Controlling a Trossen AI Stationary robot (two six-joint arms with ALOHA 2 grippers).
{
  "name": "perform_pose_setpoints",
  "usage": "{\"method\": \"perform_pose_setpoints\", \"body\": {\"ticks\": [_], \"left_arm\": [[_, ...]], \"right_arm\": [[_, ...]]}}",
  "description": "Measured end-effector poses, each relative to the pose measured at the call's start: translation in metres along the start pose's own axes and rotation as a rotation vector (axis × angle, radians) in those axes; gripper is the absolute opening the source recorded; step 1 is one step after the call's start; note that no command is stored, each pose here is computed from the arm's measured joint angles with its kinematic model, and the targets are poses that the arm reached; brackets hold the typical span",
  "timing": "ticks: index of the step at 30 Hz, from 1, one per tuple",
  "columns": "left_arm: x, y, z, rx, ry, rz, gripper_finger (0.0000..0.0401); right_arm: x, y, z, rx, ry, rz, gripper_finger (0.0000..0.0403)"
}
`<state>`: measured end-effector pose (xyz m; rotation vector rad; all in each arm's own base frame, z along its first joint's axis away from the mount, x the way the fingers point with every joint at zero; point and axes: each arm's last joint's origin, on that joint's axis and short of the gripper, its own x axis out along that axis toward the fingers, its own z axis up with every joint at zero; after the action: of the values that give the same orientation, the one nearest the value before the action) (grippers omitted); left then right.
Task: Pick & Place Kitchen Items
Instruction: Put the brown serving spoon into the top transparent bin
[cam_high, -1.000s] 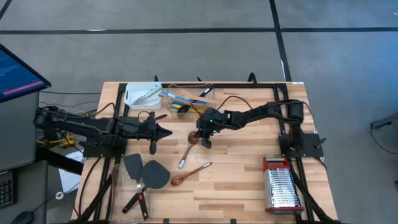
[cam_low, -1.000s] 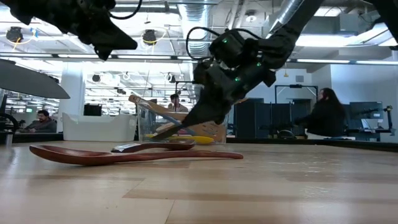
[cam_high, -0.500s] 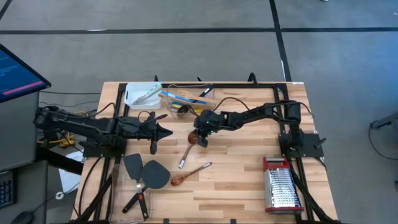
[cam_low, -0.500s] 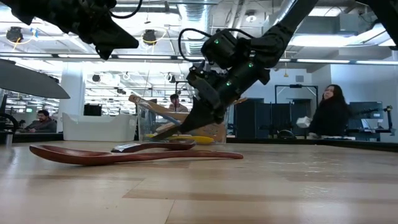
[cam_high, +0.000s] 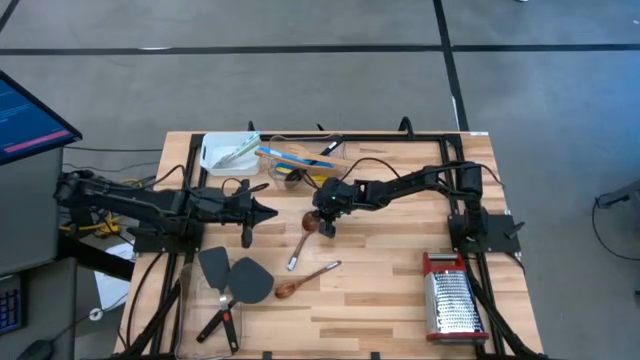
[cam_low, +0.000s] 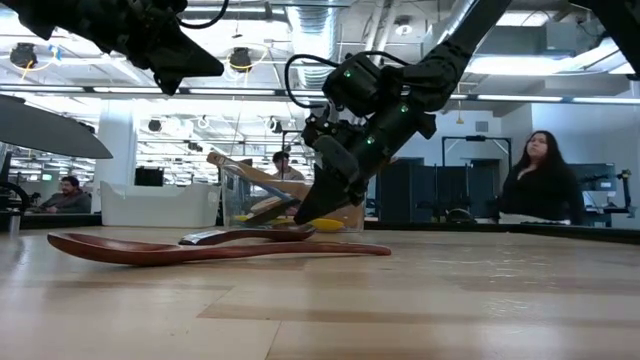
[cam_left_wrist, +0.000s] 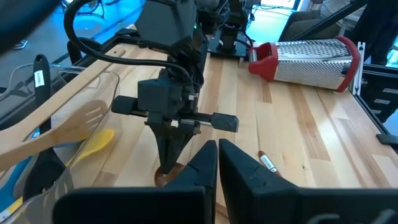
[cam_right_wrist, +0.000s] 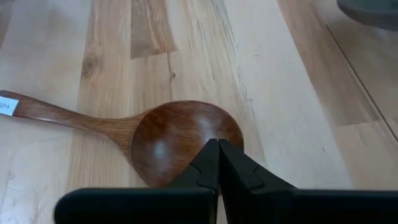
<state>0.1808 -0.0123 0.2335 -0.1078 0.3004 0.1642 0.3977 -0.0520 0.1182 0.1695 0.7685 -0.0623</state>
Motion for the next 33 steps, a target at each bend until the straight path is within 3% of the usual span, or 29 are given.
{"method": "perform_pose_setpoints", "body": {"ticks": [10, 17, 33], "left_arm": [[0.000, 0.000, 0.001, -0.002, -0.008, -0.002, 0.0003], [0.000, 0.000, 0.001, -0.003, -0.012, -0.002, 0.0003], [0.000, 0.000, 0.002, -0.040, -0.015, -0.004, 0.0003]], "right_arm": [[0.001, 0.014, 0.004, -0.028, -0.049, 0.051, 0.0000], [0.001, 0.009, 0.004, -0.021, -0.050, 0.001, 0.0000], [-0.001, 0.005, -0.010, 0.096, 0.107, -0.069, 0.0000]]}}
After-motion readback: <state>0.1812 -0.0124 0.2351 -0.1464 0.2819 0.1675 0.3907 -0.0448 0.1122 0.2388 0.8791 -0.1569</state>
